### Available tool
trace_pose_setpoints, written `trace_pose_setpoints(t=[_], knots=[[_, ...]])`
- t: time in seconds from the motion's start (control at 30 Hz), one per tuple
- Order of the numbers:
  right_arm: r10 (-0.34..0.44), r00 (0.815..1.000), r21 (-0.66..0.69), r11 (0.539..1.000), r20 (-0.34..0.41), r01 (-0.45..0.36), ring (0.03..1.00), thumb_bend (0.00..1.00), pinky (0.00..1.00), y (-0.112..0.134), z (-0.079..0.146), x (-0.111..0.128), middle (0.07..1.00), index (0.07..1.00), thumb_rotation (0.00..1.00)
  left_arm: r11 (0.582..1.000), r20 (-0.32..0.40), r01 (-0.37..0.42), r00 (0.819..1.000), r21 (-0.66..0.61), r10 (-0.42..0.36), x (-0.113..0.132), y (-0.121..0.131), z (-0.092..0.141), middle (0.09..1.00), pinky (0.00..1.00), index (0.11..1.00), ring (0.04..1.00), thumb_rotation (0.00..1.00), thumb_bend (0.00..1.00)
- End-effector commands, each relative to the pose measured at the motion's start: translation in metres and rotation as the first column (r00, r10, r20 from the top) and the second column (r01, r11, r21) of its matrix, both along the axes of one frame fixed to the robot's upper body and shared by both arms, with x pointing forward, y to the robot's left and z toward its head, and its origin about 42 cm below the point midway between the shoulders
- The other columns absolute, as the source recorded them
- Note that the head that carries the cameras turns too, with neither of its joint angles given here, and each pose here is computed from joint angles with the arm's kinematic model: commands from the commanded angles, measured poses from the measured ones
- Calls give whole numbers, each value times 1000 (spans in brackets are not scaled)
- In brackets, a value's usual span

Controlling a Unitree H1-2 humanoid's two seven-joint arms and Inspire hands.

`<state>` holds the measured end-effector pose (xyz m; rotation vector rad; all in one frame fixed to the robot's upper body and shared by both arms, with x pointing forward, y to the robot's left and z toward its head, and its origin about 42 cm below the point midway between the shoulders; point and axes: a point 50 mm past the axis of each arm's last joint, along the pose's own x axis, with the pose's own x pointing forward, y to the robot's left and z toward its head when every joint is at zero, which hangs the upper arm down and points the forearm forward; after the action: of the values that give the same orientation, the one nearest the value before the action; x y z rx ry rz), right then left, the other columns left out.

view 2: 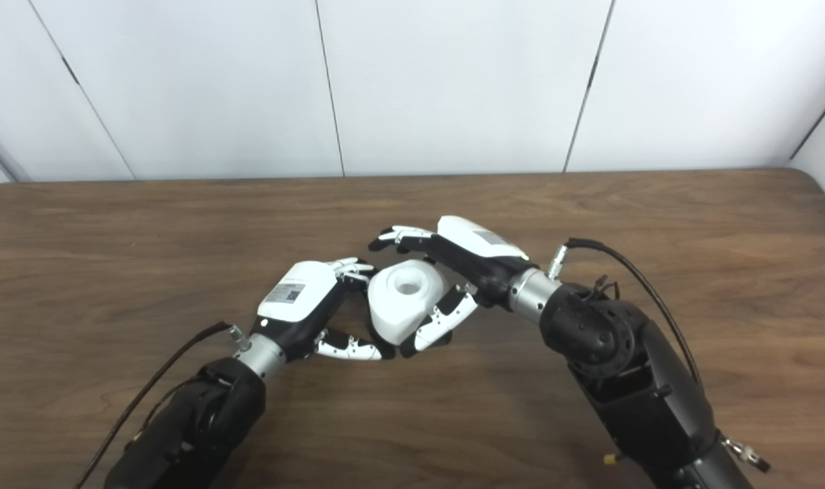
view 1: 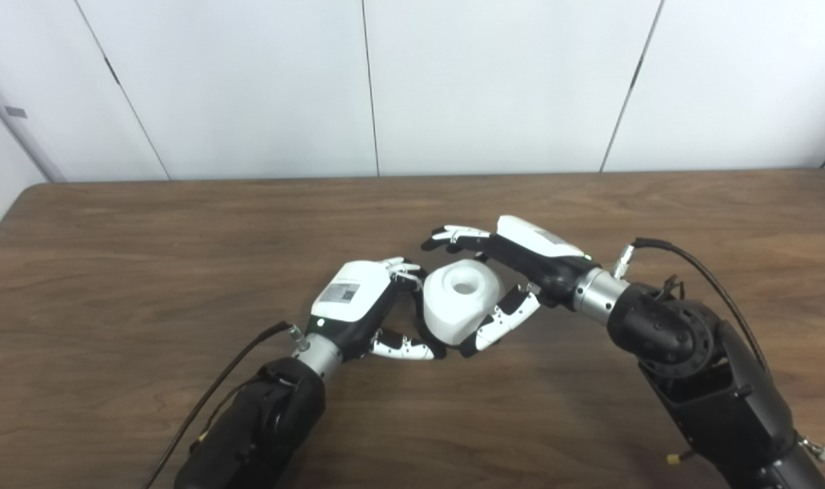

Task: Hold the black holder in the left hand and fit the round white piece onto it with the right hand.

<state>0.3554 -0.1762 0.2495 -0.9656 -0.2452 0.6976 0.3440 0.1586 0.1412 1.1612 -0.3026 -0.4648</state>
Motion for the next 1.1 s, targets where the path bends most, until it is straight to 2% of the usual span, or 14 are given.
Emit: trace_pose_setpoints(t=[0.0,0.07,0.27,0.4,0.47,0.57,0.73,0.83,1.0,1.07], knots=[[22,998,-17,1000,65,-21,872,971,718,-1,22,3,947,924,279,997,-75,-20,997,68,26,0,4,-16,825,838,487,894,53,523],[20,998,-30,999,56,-18,872,980,723,-3,21,4,947,982,276,998,-73,-23,997,61,27,0,5,-17,822,839,487,892,53,523],[-6,998,-60,998,58,10,887,1000,741,-14,17,7,956,1000,253,998,-71,-29,997,60,33,0,7,-16,822,849,487,893,52,523],[-27,998,-46,999,54,30,821,1000,627,-24,17,8,951,1000,248,997,-72,-30,997,66,35,0,8,-16,823,850,487,893,53,523],[-31,998,-46,998,52,34,821,1000,609,-27,19,7,973,1000,258,997,-72,-26,997,70,31,0,8,-15,825,850,487,894,52,523],[-42,998,-48,998,47,45,842,1000,621,-32,22,6,996,1000,271,997,-71,-22,997,72,27,0,8,-15,826,848,487,895,52,523],[-71,996,-48,996,52,74,885,1000,722,-43,25,6,1000,1000,263,998,-72,-24,997,66,29,0,8,-16,825,845,487,893,52,523],[-87,995,-45,995,49,89,880,1000,707,-54,26,4,1000,1000,262,997,-73,-25,997,67,30,-1,9,-17,825,845,487,893,53,523],[-120,991,8,993,64,120,911,1000,711,-72,31,2,1000,1000,181,997,-75,-34,996,69,39,1,10,-18,826,842,487,893,53,523],[-163,983,85,984,87,156,859,906,673,-80,31,0,956,1000,48,997,-67,-35,997,64,40,2,11,-19,825,837,487,894,53,523]])
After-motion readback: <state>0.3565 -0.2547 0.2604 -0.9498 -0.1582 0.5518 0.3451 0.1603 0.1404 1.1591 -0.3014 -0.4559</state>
